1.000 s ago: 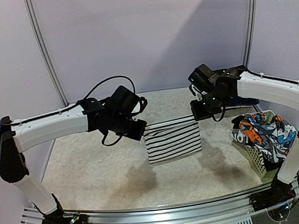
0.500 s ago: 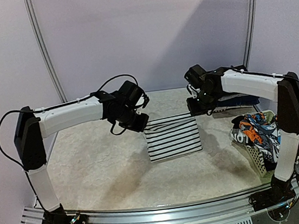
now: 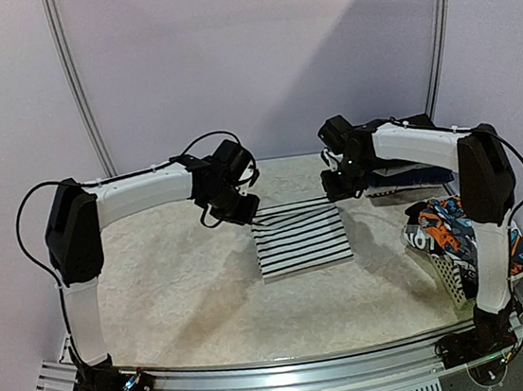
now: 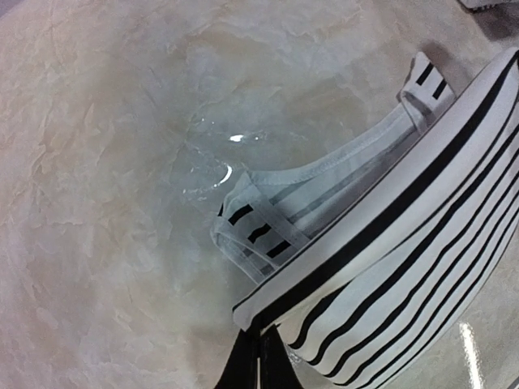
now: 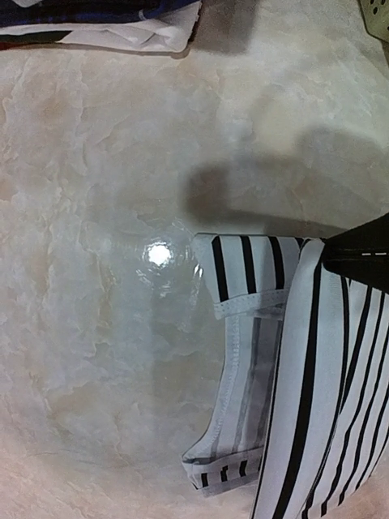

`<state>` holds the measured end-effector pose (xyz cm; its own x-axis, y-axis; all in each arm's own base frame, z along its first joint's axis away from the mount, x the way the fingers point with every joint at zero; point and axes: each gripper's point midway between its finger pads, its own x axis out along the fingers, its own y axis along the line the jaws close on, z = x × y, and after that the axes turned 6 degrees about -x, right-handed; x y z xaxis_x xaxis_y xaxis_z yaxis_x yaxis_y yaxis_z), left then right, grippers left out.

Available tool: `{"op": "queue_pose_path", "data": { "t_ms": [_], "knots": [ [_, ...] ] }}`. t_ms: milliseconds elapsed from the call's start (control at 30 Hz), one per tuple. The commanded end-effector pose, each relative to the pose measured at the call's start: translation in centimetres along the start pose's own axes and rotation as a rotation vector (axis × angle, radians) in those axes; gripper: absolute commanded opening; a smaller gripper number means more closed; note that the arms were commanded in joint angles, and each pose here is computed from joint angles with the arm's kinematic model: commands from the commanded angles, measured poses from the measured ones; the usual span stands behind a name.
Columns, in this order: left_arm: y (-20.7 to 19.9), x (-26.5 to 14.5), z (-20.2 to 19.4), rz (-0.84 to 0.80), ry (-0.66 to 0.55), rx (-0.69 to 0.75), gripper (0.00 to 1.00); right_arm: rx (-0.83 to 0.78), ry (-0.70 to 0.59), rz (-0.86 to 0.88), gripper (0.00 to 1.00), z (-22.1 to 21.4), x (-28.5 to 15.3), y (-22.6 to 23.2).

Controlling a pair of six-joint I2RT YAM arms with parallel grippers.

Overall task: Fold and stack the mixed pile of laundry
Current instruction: Fold the 2/3-rectangle-folded tank top at the center of the board.

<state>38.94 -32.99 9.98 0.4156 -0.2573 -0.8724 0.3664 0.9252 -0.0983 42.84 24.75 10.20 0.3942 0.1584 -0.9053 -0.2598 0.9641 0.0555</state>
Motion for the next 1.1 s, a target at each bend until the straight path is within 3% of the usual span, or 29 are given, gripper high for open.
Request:
{"op": "queue_pose_path", "data": {
  "t_ms": [0,700,767,833,967,1067],
  "knots": [
    [1.7,1.2,-0.1,0.041,0.047,-0.008,0.00,0.009,0.018,-0.025,0.00,0.5,1.8,-1.6],
    [3.8,6.2,0.3,0.068,0.086,-0.036,0.02,0.019,0.038,-0.010,0.00,1.7,5.6,-1.8],
    [4.0,6.8,0.5,0.068,0.080,-0.040,0.08,0.030,0.036,-0.014,0.04,1.9,6.0,-2.0],
    [4.1,7.4,1.1,0.059,0.051,-0.038,0.17,0.047,0.022,-0.018,0.16,2.4,6.3,-2.2],
    [5.0,7.4,3.3,0.093,-0.017,-0.041,0.41,0.080,-0.049,-0.016,0.38,5.3,5.0,-2.2],
    [4.9,4.9,5.4,0.095,-0.103,-0.046,0.61,0.088,-0.107,-0.005,0.47,7.1,2.6,-2.0]
  ]
}}
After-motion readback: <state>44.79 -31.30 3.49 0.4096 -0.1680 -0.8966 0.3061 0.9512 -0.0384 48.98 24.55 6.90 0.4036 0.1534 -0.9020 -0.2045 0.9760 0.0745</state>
